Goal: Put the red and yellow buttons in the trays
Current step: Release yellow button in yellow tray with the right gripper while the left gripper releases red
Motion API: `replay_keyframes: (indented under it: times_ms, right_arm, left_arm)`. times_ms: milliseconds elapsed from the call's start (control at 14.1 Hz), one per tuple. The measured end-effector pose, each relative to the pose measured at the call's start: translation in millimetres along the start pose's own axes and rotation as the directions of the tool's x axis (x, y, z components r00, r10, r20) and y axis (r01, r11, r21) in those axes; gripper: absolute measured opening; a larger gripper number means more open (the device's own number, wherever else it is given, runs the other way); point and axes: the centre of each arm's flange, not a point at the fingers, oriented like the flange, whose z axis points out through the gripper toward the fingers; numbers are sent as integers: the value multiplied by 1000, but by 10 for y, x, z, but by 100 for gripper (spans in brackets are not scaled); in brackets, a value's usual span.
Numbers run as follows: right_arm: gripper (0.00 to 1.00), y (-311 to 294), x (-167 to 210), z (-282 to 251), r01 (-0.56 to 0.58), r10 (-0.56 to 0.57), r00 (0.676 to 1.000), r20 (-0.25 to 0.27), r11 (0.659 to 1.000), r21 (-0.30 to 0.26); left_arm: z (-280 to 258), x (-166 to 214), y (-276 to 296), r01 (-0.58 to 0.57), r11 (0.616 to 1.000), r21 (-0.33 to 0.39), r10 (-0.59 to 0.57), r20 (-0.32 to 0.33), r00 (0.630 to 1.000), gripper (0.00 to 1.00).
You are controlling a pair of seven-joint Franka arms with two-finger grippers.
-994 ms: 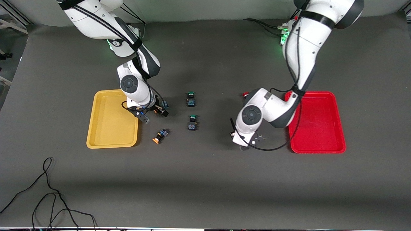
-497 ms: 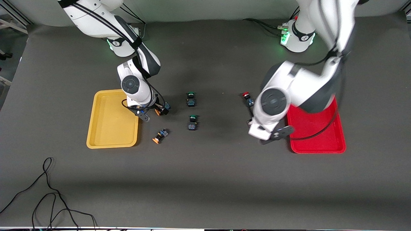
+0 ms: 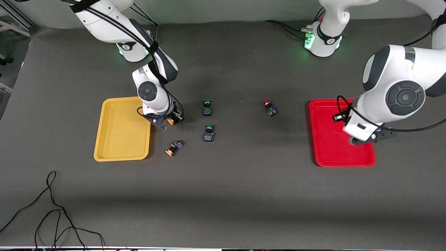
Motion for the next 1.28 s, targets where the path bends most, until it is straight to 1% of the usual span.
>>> replay_keyframes:
  times_ms: [71,213,355,568,710,781,923,994,1135,1206,1277]
  right_arm:
    - [41,-9,6,-20,0,0,1000,-2,1000,3]
    - [41,-25,41,-146,-4,4,1000,-4,1000,0]
    - [41,-19,140,-488,-2,2,1000,-10,1000,-8]
    - [41,287,517,-1185,43,-43,999,-28,999,-10]
    - [41,692,891,-1410,85,-85,996,-33,996,-3]
    - [41,928,1068,-1390,106,-106,994,-29,994,-2]
    - [41,1404,1348,-1162,151,-150,988,-31,989,2]
    - [41,1620,1423,-1010,168,-168,985,-32,986,2]
    - [41,1894,1445,-750,191,-192,981,-16,981,-11]
    - [41,1935,1423,-663,197,-197,980,-7,980,-20]
    - [41,1938,1410,-600,199,-199,980,-3,980,-26]
  left_arm:
    - [321,-57,30,-9,1000,-3,9,-6,1000,39]
    - [976,-127,41,-14,1000,-22,14,-17,1000,39]
    - [1458,-163,-81,4,999,-43,-5,-13,1000,39]
    - [1767,-152,-246,35,998,-56,-35,11,999,39]
    - [1857,-179,-244,34,997,-62,-34,8,999,39]
    - [1893,-199,-239,33,997,-63,-33,8,999,47]
    - [1902,-212,-239,33,998,-60,-32,13,999,66]
    - [1871,-223,-243,34,998,-54,-33,20,999,78]
    - [1674,-270,-183,48,998,-28,-47,38,998,96]
    - [1495,-324,-53,70,997,-11,-70,39,997,100]
    - [1292,-413,159,98,995,4,-99,32,995,100]
